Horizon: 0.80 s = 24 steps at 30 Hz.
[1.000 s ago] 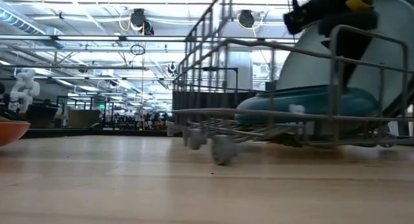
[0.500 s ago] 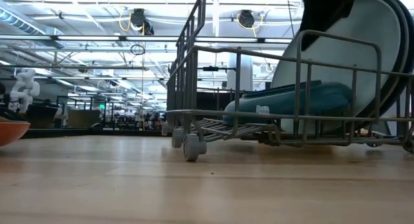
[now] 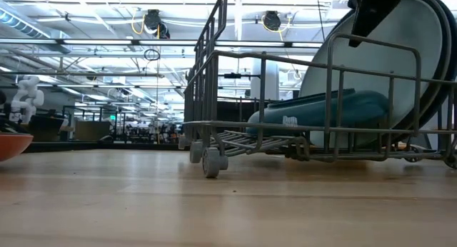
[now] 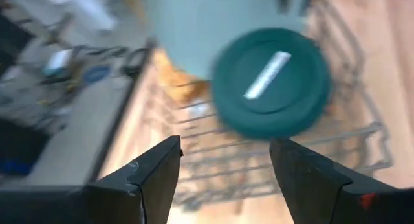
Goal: Sort dishes
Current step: Put the dark green plate into the green dish rack
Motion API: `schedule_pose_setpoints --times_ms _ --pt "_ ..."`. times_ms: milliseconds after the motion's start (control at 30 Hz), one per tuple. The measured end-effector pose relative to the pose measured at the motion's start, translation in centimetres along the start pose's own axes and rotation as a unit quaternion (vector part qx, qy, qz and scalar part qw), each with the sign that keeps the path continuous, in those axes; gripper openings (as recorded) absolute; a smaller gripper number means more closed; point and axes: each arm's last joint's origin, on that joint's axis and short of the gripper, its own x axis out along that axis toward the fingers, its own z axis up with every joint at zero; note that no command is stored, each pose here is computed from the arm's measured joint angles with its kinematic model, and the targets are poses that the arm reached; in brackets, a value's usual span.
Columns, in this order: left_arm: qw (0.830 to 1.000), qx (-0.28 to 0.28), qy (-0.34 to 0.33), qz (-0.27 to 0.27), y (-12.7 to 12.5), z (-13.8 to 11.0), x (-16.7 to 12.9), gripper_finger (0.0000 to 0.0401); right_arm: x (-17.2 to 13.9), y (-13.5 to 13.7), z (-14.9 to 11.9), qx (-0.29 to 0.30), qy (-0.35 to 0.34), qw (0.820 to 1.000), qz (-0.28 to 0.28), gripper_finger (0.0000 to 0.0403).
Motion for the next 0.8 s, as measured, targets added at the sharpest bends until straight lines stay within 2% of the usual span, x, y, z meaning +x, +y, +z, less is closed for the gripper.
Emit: schedule_pose_setpoints --times_ms 133,267,433,533,633,800 --pt "0.998 0.041 -0.019 -0.053 -1.0 1.2 3.7 0.0240 -0.1 -0.5 -0.7 -0.057 0.024 0.998 -0.031 0.0136" --pt "0.994 0.046 -0.045 -0.085 0.6 2.2 6.5 0.0240 -0.2 -1.0 -1.1 -0.142 0.050 0.987 -0.055 0.0161" --pt "0.988 -0.020 -0.070 -0.135 4.8 2.9 9.8 0.0233 -0.1 -0.9 -1.0 -0.253 0.047 0.965 -0.043 0.0181" --pt "0.987 -0.068 -0.045 -0.136 6.6 2.3 12.3 0.0217 0.1 -0.7 -0.9 -0.315 0.051 0.947 -0.041 0.0190" --pt "0.986 -0.096 -0.014 -0.133 7.4 1.4 14.7 0.0196 1.0 -0.8 -0.7 -0.349 0.080 0.932 -0.049 0.0196" --pt "0.976 -0.129 -0.012 -0.175 7.0 0.8 17.7 0.0153 3.3 -0.8 -0.6 -0.366 0.146 0.916 -0.077 0.0197"
